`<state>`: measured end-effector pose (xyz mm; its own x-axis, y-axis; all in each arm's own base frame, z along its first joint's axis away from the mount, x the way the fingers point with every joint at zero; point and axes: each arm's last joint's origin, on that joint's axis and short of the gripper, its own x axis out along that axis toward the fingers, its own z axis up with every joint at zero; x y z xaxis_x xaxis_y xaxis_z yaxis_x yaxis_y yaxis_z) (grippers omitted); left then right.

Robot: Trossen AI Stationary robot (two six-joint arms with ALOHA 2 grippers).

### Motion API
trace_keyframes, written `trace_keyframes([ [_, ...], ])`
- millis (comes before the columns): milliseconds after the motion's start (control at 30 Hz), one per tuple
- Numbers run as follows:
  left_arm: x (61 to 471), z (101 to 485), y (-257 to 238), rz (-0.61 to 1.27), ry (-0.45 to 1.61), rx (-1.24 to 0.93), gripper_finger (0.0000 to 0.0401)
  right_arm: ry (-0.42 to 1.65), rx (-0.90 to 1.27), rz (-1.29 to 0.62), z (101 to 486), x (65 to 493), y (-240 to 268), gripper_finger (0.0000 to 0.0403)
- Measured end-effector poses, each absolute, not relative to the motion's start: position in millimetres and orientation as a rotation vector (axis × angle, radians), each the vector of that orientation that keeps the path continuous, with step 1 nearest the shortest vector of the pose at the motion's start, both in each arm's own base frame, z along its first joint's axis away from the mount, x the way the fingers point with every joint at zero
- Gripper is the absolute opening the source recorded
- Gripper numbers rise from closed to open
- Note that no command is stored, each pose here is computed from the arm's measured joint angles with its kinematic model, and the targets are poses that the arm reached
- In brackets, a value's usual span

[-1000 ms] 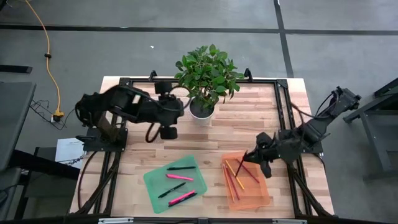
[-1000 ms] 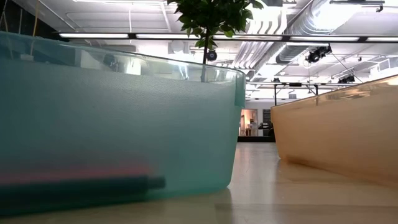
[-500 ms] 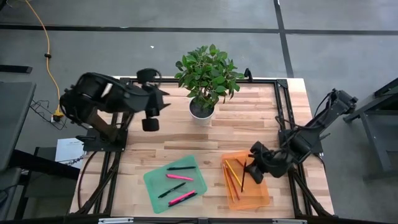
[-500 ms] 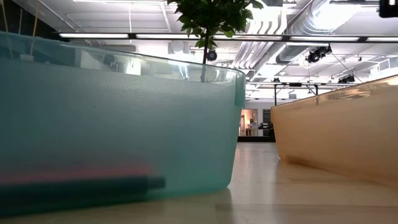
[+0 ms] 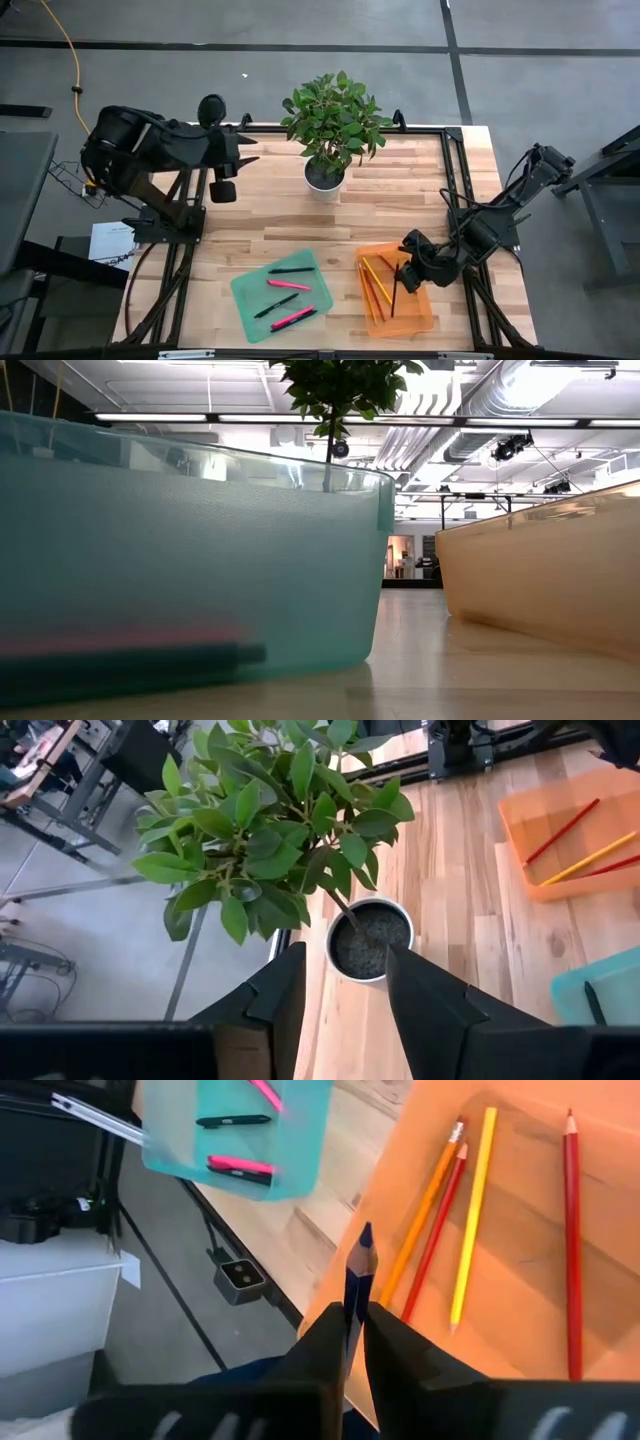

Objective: Sort pens & pencils
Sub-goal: Put the purple pencil into the orange bin, then return to Home Position

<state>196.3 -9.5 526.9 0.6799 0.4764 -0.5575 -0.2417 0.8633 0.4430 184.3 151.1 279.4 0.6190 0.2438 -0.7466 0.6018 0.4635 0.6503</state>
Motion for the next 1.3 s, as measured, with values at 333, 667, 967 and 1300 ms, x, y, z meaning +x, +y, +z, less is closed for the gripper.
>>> trace_keyframes([
  [333,186,531,-8,0.401,0.705,0.38,0.0126,0.893,1.106,-0.263,280,185,151,0.012],
  [667,144,545,-3,0.414,0.611,0.336,0.0127,0.618,1.003,-0.211,311,191,144,0.015],
  [967,79,558,6,0.448,0.451,0.2,0.0127,0.075,0.731,-0.121,421,140,102,0.0149],
  [1300,44,548,12,0.509,0.414,0.139,0.0129,-0.347,0.421,0.061,488,87,73,0.0149],
])
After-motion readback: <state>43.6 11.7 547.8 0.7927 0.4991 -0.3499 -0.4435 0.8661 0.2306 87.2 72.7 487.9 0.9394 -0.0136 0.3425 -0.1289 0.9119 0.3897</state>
